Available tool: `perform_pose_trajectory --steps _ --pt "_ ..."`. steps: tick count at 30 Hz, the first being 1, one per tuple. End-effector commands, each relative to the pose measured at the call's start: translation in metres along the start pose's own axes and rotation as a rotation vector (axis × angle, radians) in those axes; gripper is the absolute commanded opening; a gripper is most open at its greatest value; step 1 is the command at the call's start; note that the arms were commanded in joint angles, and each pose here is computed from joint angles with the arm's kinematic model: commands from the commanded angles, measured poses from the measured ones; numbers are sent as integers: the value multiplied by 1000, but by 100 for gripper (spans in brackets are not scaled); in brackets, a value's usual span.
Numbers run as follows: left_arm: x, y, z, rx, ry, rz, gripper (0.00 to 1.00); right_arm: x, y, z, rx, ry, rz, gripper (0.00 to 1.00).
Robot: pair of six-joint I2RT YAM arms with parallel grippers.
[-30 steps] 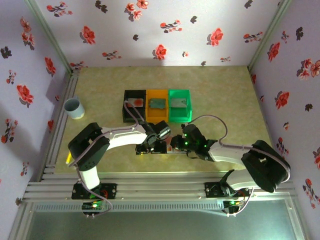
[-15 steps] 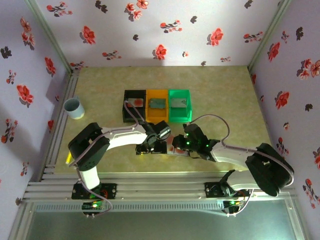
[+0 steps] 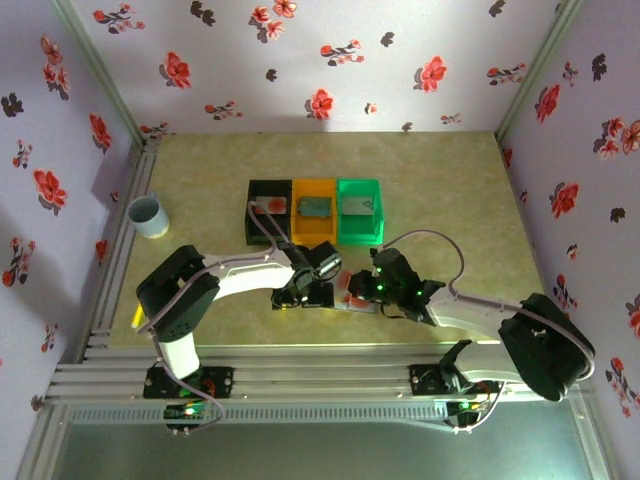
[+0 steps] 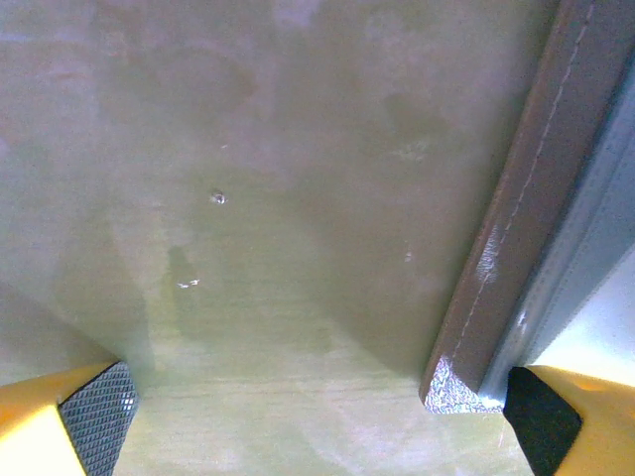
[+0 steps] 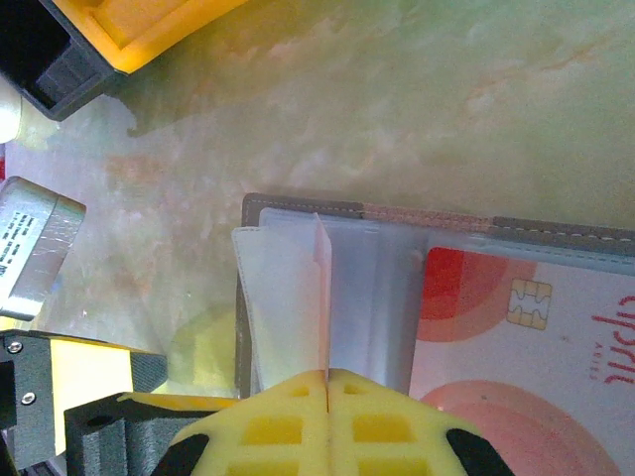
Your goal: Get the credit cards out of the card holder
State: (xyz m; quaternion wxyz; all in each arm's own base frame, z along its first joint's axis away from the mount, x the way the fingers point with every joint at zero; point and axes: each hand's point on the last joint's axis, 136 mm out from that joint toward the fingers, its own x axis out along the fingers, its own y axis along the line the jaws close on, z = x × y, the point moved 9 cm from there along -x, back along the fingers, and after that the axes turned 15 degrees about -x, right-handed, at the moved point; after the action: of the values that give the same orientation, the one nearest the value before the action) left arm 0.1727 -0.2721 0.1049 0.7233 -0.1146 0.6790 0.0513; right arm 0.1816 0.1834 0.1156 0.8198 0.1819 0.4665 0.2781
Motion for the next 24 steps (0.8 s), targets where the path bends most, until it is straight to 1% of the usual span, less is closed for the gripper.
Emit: perform_pose_trajectory --steps 1,18,24 --pt "29 3 -19 16 107 41 100 -3 -8 -5 -14 9 -35 0" --pt "29 2 -19 15 111 36 100 -11 -10 -6 -24 8 -48 0" --pt "28 2 -19 15 111 31 100 -17 -12 -8 -28 5 -79 0"
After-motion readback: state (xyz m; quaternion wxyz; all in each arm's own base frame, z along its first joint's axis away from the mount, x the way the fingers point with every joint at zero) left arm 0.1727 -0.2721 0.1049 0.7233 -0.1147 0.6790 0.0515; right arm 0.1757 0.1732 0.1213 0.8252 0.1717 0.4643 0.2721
